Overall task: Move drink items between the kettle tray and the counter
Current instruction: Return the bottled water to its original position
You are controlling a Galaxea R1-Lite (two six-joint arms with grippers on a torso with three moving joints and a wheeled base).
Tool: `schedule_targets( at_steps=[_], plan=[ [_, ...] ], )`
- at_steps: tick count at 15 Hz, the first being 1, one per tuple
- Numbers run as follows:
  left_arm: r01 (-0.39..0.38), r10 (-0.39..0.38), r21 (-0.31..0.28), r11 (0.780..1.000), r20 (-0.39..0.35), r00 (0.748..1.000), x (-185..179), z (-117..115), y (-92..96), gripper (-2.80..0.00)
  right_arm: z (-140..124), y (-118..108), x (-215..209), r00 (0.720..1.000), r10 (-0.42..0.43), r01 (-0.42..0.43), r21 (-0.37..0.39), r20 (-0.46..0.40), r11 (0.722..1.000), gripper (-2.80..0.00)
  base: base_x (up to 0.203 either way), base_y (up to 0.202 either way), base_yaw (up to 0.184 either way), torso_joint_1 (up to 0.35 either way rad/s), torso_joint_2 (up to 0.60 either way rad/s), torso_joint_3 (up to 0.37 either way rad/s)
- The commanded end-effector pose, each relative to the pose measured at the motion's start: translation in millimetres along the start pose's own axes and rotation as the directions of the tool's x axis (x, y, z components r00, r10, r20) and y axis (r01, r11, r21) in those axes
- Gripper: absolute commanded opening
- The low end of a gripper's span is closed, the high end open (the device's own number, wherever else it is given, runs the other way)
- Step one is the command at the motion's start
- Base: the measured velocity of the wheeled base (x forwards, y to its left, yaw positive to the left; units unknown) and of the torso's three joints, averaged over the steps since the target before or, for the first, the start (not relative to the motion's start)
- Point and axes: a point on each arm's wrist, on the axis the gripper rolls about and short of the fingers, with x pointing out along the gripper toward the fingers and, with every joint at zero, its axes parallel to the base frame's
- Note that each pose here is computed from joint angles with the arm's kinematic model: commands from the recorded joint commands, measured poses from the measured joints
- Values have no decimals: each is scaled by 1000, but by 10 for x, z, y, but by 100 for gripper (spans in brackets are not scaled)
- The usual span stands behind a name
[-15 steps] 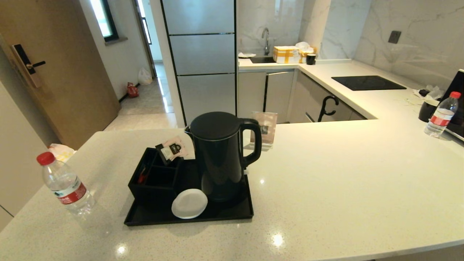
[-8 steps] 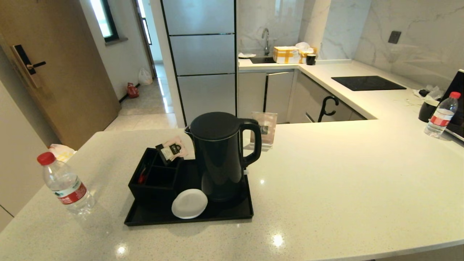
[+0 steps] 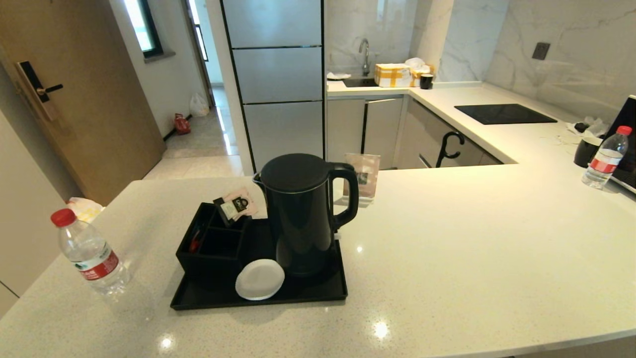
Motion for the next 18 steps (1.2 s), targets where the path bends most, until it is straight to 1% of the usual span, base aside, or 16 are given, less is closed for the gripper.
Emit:
schedule_targets(
  at_steps=[1,2,7,8,10,11,12,13,14,15,16,18],
  plan=[
    [0,0,0,1000,1,1000,0,0,0,-280,-99,-1,37,1000,-3,3,12,-22,1000,-280,0,0,0,0,0,0],
    [0,0,0,1000,2,1000,-1,-1,0,-280,-100,-1,38,1000,-4,4,26,-21,1000,-280,0,0,0,0,0,0],
    [0,0,0,1000,2,1000,-1,-1,0,-280,-100,-1,38,1000,-4,4,28,-20,1000,-280,0,0,0,0,0,0],
    [5,-5,25,1000,-6,1000,1,-6,-1,-280,-98,-1,38,1000,-4,4,28,-19,1000,-280,0,0,0,0,0,0],
    [6,-6,26,1000,-7,1000,1,-6,-2,-280,-98,-1,38,1000,-4,4,28,-19,1000,-280,0,0,0,0,0,0],
    [7,-6,47,999,-16,1000,-3,-5,-2,-280,-100,-1,38,1000,-4,4,28,-21,1000,-280,0,0,0,0,0,0],
    [7,-5,84,996,-28,1000,-11,3,-1,-280,-100,-1,38,1000,-4,4,28,-21,1000,-280,0,0,0,0,0,0],
    [0,1,92,996,-13,1000,-30,96,1,-280,-100,-1,38,1000,-4,4,28,-21,1000,-280,0,0,0,0,0,0],
    [-10,9,84,996,6,1000,-53,269,5,-280,-100,-1,38,1000,-4,4,28,-21,1000,-280,0,0,0,0,0,0],
    [-20,20,74,997,11,1000,-57,496,11,-280,-100,-1,38,1000,-4,4,28,-21,1000,-280,0,0,0,0,0,0],
    [-40,41,46,998,-12,999,-37,728,17,-280,-100,-1,38,1000,-4,4,28,-21,1000,-280,0,0,0,0,0,0],
    [-83,82,-5,997,-98,992,146,1221,33,-280,-100,-1,38,1000,-4,4,28,-21,1000,-280,0,0,0,0,0,0]
  ],
)
